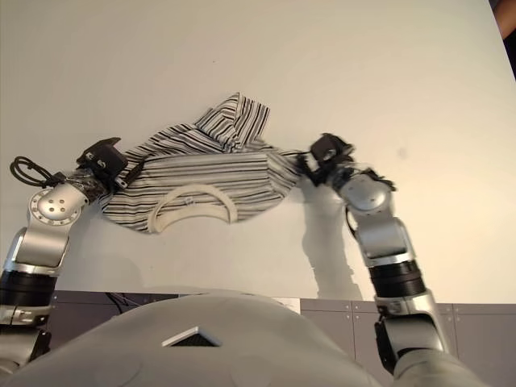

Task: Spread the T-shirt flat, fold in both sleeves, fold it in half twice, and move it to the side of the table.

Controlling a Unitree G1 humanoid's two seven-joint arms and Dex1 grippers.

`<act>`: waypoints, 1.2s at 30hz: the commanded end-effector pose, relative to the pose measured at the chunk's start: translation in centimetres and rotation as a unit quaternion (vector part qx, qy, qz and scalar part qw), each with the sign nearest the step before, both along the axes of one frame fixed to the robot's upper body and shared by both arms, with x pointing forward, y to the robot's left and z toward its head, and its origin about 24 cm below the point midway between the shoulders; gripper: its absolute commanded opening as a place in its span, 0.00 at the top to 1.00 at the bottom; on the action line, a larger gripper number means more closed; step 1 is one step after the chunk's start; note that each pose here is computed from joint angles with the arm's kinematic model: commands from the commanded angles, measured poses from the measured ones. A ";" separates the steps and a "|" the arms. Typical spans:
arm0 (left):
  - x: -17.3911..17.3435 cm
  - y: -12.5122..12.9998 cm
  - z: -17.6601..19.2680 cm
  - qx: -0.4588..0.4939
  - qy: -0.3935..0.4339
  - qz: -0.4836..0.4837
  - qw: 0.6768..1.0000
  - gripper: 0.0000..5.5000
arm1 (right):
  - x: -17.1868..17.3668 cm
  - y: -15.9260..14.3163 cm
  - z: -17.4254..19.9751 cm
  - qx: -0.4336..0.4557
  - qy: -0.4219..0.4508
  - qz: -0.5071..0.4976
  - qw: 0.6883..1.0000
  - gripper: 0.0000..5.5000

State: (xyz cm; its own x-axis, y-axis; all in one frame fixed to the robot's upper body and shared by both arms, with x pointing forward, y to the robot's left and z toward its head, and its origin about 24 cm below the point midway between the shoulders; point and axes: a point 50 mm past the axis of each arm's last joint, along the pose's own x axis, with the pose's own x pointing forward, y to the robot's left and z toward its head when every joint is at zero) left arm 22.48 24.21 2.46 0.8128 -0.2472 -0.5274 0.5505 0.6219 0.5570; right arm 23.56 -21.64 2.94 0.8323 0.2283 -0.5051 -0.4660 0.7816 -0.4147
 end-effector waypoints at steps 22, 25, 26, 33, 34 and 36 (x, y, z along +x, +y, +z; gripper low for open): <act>-5.5 6.4 7.4 0.150 0.171 -0.291 0.929 0.42 | -7.5 3.5 3.0 -0.139 -0.024 0.425 0.894 0.39; -5.5 6.0 6.7 0.173 0.166 -0.317 0.918 0.42 | -6.7 2.9 1.9 -0.187 -0.027 0.423 0.886 0.39; -5.7 5.7 6.2 0.177 0.156 -0.324 0.916 0.42 | -6.2 3.0 1.6 -0.202 -0.036 0.422 0.883 0.39; -7.0 4.9 3.5 0.208 0.136 -0.362 0.898 0.42 | -4.7 4.4 0.8 -0.231 -0.076 0.425 0.872 0.39; -7.1 5.2 3.3 0.217 0.137 -0.361 0.897 0.42 | -4.8 4.5 0.8 -0.228 -0.075 0.426 0.872 0.39; -7.0 5.6 3.1 0.233 0.130 -0.362 0.893 0.42 | -4.9 4.6 1.0 -0.224 -0.074 0.430 0.872 0.39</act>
